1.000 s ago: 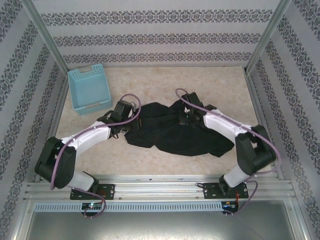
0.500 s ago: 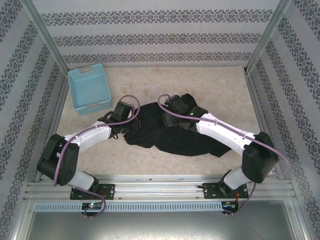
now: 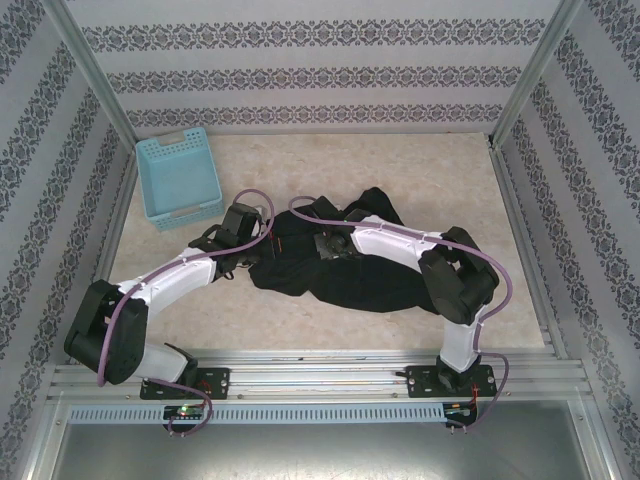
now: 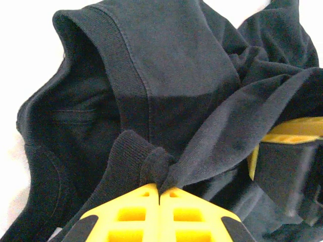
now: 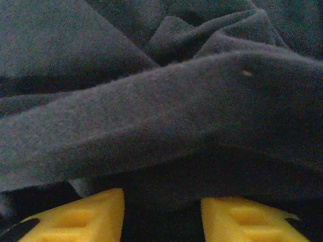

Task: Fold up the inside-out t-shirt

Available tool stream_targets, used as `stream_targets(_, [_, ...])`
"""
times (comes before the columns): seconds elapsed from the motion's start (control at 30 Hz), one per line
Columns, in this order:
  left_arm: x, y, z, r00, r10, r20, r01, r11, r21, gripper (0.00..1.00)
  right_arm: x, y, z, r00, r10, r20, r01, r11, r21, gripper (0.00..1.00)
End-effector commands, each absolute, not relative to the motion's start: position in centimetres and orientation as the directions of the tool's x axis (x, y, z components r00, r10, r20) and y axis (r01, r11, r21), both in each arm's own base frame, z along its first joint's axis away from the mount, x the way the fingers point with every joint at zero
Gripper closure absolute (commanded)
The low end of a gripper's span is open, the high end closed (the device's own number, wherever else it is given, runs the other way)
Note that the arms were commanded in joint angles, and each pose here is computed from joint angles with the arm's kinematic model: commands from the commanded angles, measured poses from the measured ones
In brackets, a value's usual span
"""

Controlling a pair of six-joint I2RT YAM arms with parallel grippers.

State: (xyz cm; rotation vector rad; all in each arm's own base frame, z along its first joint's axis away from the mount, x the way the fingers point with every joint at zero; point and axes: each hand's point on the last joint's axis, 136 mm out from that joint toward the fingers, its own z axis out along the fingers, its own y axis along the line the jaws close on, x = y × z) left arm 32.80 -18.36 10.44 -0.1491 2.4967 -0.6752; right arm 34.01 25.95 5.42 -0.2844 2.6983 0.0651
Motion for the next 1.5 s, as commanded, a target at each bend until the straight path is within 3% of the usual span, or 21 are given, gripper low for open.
stream_targets(0.0, [33.1, -18.3, 11.8, -0.824, -0.263, -0.502, 0.047, 0.851, -0.524, 1.0, 35.6, 25.7, 7.3, -0.862, -0.189, -0.47, -0.195, 0.98, -0.037, 0.81])
stream_targets(0.1, [33.0, -18.1, 12.0, -0.818, -0.267, -0.509, 0.042, 0.856, -0.516, 1.0, 35.5, 25.6, 9.3, -0.834, -0.188, -0.518, -0.205, 0.978, -0.025, 1.0])
stream_targets(0.4, [34.2, -15.7, 12.9, -0.789, -0.272, -0.551, -0.018, 0.906, -0.422, 1.0, 31.9, 27.2, 16.3, -0.805, -0.083, -0.588, -0.287, 0.921, 0.263, 1.0])
stream_targets(0.63, [35.3, -14.7, 10.9, -0.847, -0.226, -0.481, -0.071, 0.945, -0.319, 1.0, 29.5, 26.7, 19.8, -0.781, -0.017, -0.624, -0.315, 0.874, 0.37, 1.0])
stream_targets(0.77, [35.1, -15.0, 10.9, -0.859, -0.19, -0.476, -0.046, 0.954, -0.298, 0.94, 28.8, 27.2, 22.1, -0.763, 0.008, -0.646, -0.354, 0.831, 0.429, 1.0])
stream_targets(0.83, [34.6, -14.8, 11.8, -0.846, -0.166, -0.506, -0.032, 0.964, -0.263, 0.88, 28.8, 27.4, 23.0, -0.753, 0.02, -0.658, -0.366, 0.818, 0.443, 1.0])
stream_targets(0.9, [34.0, -15.1, 13.9, -0.806, -0.121, -0.579, 0.015, 0.974, -0.224, 0.75, 29.1, 27.1, 23.2, -0.754, 0.034, -0.656, -0.346, 0.829, 0.44, 1.0])
stream_targets(0.97, [33.0, -16.8, 17.0, -0.729, -0.07, -0.681, 0.124, 0.965, -0.231, 0.62, 29.4, 27.3, 23.2, -0.756, 0.041, -0.654, -0.341, 0.828, 0.446, 1.0])
stream_targets(1.1, [29.6, -22.8, 21.2, -0.592, -0.016, -0.806, 0.423, 0.845, -0.327, 0.49, 29.6, 28.3, 23.7, -0.752, 0.065, -0.656, -0.35, 0.804, 0.48, 1.0])
stream_targets(1.27, [28.6, -26.8, 20.3, -0.611, -0.004, -0.792, 0.52, 0.752, -0.405, 0.47, 29.3, 29.5, 24.7, -0.744, 0.09, -0.663, -0.371, 0.769, 0.52, 1.0])
stream_targets(1.47, [30.3, -28.4, 18.6, -0.638, -0.029, -0.769, 0.487, 0.759, -0.432, 0.51, 28.4, 30.2, 24.9, -0.752, 0.094, -0.652, -0.384, 0.742, 0.549, 1.0])
